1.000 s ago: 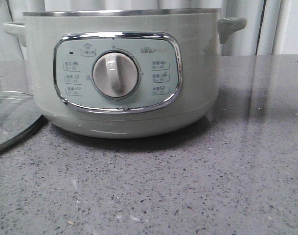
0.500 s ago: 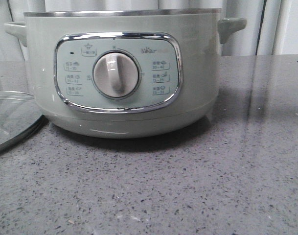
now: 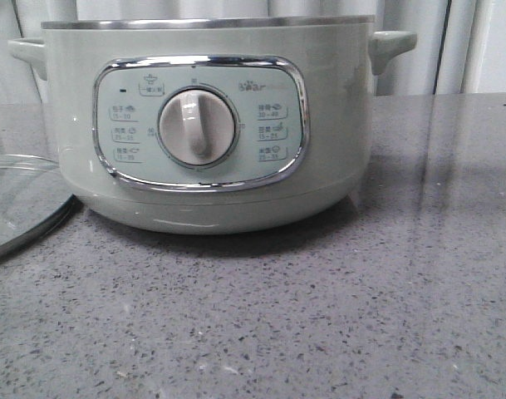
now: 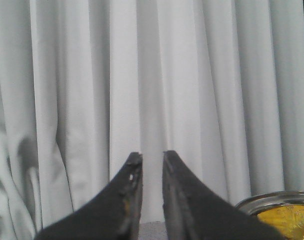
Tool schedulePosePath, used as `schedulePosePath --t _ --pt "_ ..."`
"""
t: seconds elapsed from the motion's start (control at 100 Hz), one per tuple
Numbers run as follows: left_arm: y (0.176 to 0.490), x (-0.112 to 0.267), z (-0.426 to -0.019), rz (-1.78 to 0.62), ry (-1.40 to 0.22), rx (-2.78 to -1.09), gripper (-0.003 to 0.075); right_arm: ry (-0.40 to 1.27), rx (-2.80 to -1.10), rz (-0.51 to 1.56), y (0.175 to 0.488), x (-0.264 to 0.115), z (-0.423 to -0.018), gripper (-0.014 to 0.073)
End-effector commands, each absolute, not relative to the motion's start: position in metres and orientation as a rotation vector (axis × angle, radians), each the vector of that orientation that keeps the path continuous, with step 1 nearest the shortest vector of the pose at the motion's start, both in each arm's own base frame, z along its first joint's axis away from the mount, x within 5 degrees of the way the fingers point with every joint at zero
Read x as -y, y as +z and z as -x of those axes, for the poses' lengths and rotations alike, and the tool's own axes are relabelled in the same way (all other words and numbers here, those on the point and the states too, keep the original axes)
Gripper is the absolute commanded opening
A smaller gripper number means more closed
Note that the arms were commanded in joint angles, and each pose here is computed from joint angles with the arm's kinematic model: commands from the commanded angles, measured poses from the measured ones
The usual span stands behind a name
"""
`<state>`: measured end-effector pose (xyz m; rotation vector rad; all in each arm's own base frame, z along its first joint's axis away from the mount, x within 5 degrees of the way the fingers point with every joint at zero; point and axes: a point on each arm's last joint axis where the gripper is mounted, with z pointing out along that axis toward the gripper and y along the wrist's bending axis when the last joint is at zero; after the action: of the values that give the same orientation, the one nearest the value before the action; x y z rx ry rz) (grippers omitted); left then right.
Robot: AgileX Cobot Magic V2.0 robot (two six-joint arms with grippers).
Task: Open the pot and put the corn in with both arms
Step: 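Lower the corn into the cooker and open the right gripper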
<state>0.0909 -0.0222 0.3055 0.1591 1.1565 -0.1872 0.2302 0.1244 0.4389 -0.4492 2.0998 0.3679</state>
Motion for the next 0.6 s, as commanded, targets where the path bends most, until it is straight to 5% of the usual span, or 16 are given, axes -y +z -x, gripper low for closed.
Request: schedulePosePath --t 0.0,0.2,0.59 --pt "0.321 0.019 -0.077 -0.151 -0.196 -1.083 -0.0020 0.323 -1.899 0.439 0.468 -0.110 -0.212 -0.0063" --pt "0.315 0.014 -0.057 -0.151 -0.186 -1.135 -0.0020 0.298 -1.673 0.420 0.459 -0.087 -0.173 -0.0064" --pt "0.302 0.009 -0.040 -0.119 -0.216 -1.226 -0.0020 0.297 -1.319 0.423 0.368 -0.049 -0.092 -0.0064"
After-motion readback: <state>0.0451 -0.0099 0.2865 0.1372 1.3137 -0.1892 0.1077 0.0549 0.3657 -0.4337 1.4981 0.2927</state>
